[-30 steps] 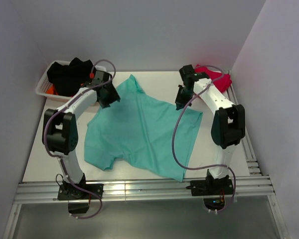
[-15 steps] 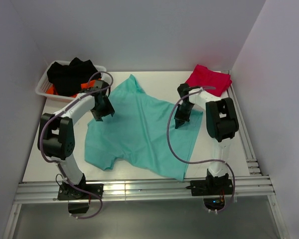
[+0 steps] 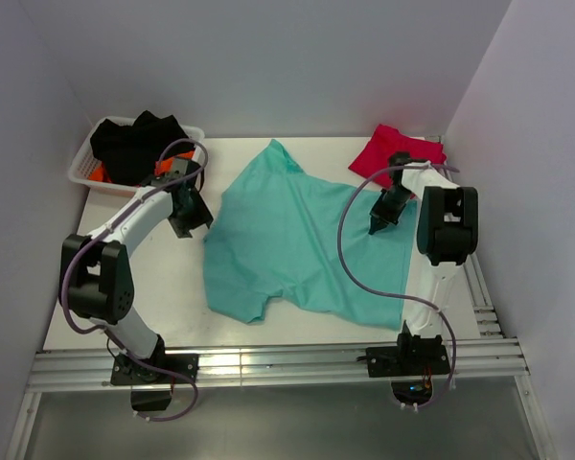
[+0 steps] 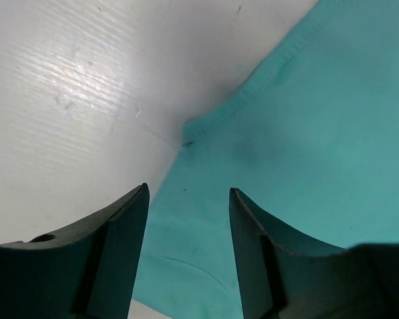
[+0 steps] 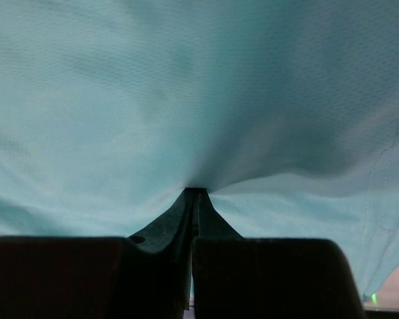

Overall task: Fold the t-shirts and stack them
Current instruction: Flatten the tshirt out

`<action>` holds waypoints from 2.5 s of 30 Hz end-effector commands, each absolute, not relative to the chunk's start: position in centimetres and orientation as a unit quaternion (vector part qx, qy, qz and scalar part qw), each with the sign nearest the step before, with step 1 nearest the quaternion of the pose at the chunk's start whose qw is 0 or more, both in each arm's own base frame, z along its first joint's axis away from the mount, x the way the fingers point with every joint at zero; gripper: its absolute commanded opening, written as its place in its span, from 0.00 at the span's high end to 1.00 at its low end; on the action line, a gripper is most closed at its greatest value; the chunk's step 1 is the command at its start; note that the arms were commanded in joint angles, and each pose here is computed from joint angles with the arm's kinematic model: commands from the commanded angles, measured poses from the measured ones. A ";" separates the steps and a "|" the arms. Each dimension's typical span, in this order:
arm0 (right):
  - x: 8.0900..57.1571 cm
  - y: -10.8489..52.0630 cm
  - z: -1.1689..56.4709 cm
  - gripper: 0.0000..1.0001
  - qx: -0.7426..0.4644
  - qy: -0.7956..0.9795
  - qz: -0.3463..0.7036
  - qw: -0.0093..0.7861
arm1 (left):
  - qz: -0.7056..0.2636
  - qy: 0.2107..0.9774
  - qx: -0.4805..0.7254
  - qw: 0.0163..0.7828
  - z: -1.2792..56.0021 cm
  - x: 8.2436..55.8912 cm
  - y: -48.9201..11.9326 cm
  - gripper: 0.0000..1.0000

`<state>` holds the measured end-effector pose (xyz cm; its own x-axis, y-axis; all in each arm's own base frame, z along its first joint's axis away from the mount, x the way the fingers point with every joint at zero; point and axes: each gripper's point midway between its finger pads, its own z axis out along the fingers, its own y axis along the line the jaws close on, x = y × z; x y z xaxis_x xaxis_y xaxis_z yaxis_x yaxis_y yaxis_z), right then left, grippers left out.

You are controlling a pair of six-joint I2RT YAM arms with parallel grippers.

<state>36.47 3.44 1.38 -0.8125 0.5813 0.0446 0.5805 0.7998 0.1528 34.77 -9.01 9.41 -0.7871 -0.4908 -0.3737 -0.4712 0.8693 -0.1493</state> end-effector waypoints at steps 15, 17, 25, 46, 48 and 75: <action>33.6 10.3 12.6 0.58 0.215 0.960 0.122 0.131 | -0.067 0.975 -0.129 0.169 3.0 37.7 -19.7 0.42; 31.7 11.4 10.3 1.00 0.210 0.966 0.115 0.099 | -0.057 0.978 -0.131 0.151 1.7 37.4 -19.6 0.45; 31.2 12.3 2.7 1.00 0.178 0.982 0.052 0.039 | -0.039 0.979 -0.166 0.114 -1.0 32.6 -17.5 0.50; 34.9 12.2 1.6 1.00 0.190 0.981 0.025 0.019 | 0.002 0.953 -0.266 0.142 2.3 27.2 -6.5 0.49; 33.5 12.2 1.6 1.00 0.195 0.980 0.028 0.017 | -0.003 0.953 -0.263 0.149 2.8 29.3 -6.9 0.49; 28.7 9.7 20.3 0.29 0.177 0.961 0.050 0.205 | -0.137 0.912 -0.291 0.256 17.2 24.6 -10.4 0.44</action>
<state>32.58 10.92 19.62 -0.8451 0.3685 -0.3873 0.3068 0.9276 0.2132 30.00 -9.95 20.37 -0.6445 -0.5760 -0.5029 -0.3983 0.8143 -0.4223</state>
